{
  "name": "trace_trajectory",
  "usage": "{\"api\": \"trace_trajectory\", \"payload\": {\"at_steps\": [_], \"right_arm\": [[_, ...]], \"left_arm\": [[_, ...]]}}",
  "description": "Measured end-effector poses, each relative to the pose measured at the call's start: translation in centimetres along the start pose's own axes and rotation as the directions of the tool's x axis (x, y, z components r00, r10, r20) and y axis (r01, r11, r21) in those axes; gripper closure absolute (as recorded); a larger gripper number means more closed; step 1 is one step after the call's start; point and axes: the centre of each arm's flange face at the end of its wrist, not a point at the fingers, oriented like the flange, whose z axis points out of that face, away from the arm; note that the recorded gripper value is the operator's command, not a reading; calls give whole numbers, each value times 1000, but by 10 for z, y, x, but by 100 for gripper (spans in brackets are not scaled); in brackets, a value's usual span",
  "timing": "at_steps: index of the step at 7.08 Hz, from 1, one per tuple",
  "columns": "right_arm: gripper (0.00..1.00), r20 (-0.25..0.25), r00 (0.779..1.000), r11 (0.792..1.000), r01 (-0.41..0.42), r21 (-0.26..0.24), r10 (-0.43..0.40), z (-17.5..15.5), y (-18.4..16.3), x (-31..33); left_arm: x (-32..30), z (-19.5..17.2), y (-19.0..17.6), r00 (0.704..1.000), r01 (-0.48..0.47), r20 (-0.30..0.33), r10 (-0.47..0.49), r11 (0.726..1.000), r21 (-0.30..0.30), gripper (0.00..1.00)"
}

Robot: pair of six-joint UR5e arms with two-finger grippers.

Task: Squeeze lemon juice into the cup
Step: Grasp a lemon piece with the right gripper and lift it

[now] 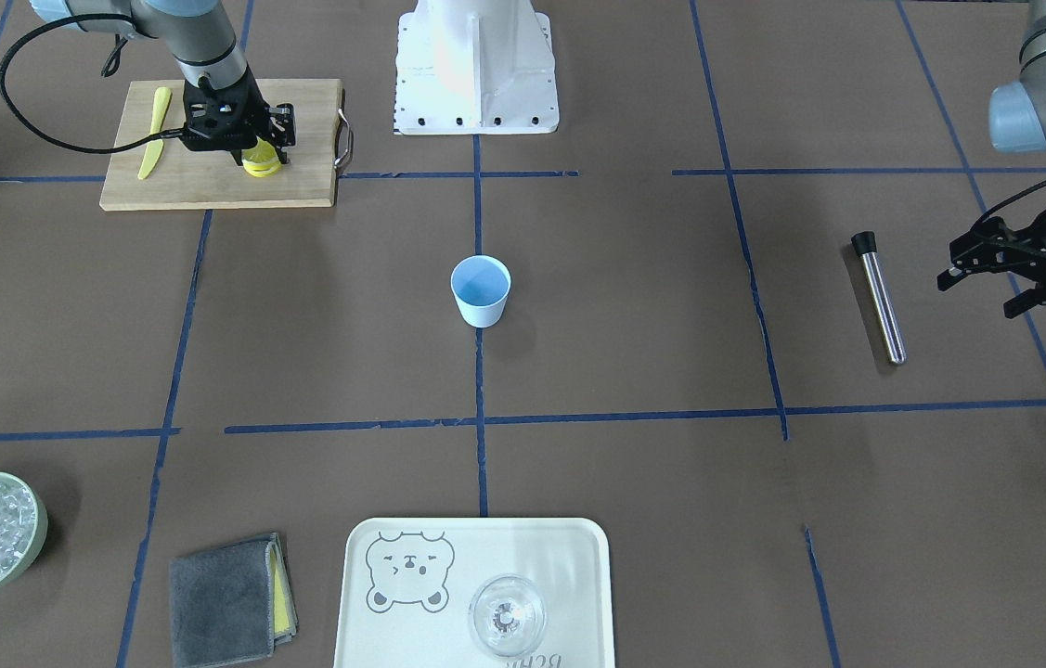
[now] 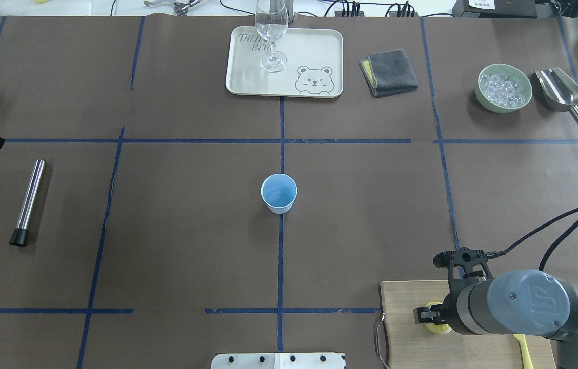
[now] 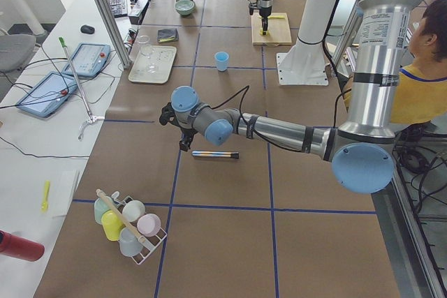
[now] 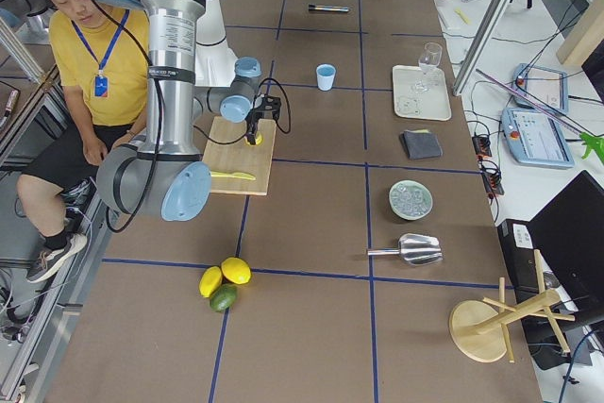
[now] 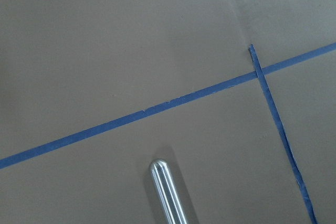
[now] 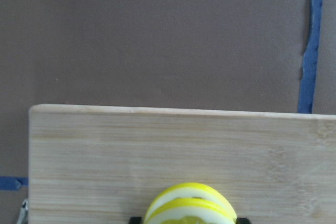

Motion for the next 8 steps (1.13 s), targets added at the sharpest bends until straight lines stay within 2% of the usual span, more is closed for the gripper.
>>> {"api": "trace_trajectory", "payload": {"at_steps": [6,8], "right_arm": [[90,17,1000,1000,-10,1,10,-17,-3,5],[90,45,999,999,-23,25,22,-35,-10,4]], "left_arm": [[3,-2,0,1000,1,-4,-1,1000,3,0],[5,-4,-1,1000,-1,-7,1,1000,6,0]]}}
